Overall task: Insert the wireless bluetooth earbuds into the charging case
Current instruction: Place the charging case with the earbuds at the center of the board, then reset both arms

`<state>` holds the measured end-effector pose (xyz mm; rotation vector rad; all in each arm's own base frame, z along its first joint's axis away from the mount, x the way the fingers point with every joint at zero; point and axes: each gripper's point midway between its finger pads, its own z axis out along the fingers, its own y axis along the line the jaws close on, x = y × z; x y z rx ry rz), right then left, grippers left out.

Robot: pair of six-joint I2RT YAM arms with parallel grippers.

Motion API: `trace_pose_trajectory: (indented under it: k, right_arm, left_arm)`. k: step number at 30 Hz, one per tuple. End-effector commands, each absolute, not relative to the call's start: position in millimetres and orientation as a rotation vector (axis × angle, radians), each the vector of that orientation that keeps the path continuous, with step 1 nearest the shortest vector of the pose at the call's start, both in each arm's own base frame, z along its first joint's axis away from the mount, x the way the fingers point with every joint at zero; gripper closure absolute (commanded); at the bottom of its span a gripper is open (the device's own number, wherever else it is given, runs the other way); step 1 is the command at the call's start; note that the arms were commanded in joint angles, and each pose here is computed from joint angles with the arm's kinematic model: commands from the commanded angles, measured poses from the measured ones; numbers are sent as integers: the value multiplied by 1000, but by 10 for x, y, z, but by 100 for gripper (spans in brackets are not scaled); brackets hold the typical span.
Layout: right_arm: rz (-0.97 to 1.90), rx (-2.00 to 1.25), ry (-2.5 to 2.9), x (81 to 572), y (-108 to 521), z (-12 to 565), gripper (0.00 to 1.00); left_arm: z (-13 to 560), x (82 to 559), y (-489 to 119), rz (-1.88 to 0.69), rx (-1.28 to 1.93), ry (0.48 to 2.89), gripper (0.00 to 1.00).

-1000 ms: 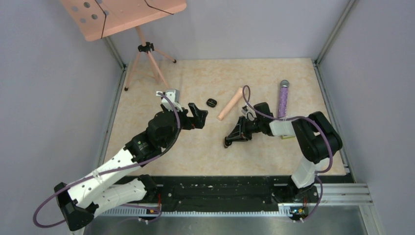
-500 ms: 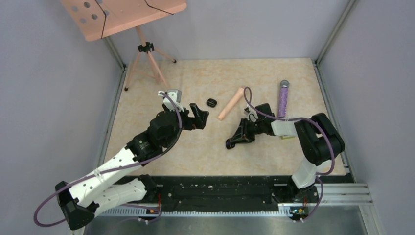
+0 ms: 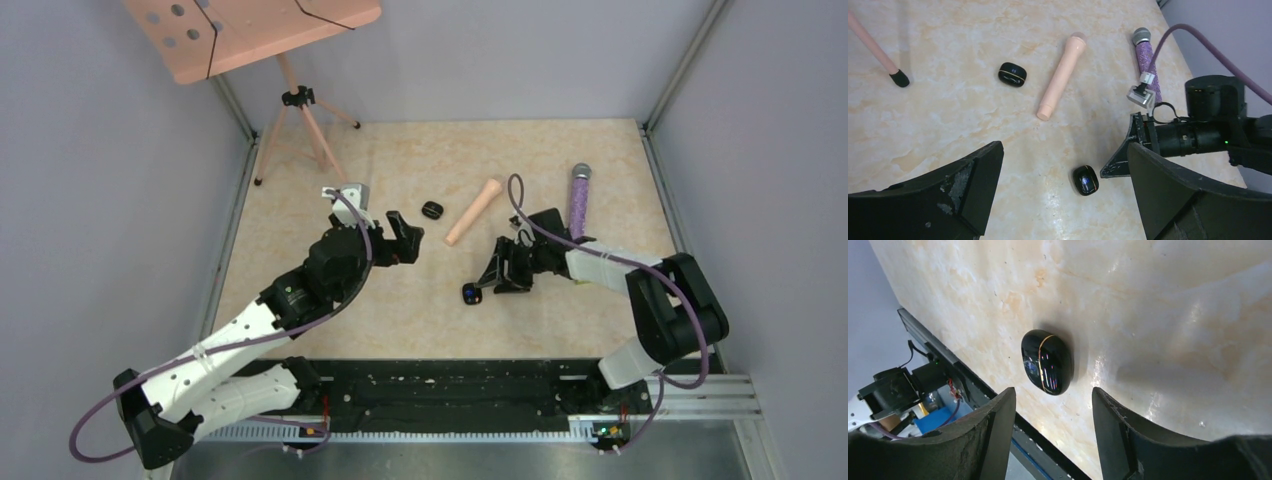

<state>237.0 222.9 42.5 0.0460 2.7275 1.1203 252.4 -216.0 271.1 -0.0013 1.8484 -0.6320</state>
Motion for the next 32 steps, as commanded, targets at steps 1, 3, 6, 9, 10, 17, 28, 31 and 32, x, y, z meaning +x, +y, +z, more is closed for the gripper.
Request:
trace_pose_trajectory:
  k: [1, 3, 6, 9, 10, 17, 28, 31, 32]
  right_arm:
    - [995, 21, 2651, 2496, 2112, 625, 43]
    - [940, 30, 2634, 2505, 2051, 691, 41]
    - [831, 25, 2570, 2581, 1939, 896, 37]
    - [671, 26, 2455, 2713, 1728, 1242, 28]
    - [609, 33, 2407, 2759, 1634, 1378, 27]
    - [144, 194, 2080, 2865, 746, 2384, 5]
    - [11, 305, 1958, 2489, 283, 2568, 3]
    - [20, 307, 1957, 2441, 276, 2516, 4]
    - [27, 307, 1953, 2428, 277, 2523, 4]
  left_arm:
    - [2719, 2578, -1974, -564, -108, 1852, 1]
    - [2636, 2590, -1908, -528, -147, 1891, 1]
    - [2522, 2616, -1854, -507, -198, 1945, 1]
    - [2380, 2681, -1851, -550, -253, 2038, 1]
    - [2332, 2706, -1847, -568, -273, 2083, 1]
    - [2373, 2849, -1584, -407, -308, 2113, 1]
    - [2640, 2705, -1185, -334, -358, 1962, 1]
    - [2648, 2646, -1144, -370, -386, 1925, 1]
    - [2648, 2633, -1130, -375, -393, 1918, 1]
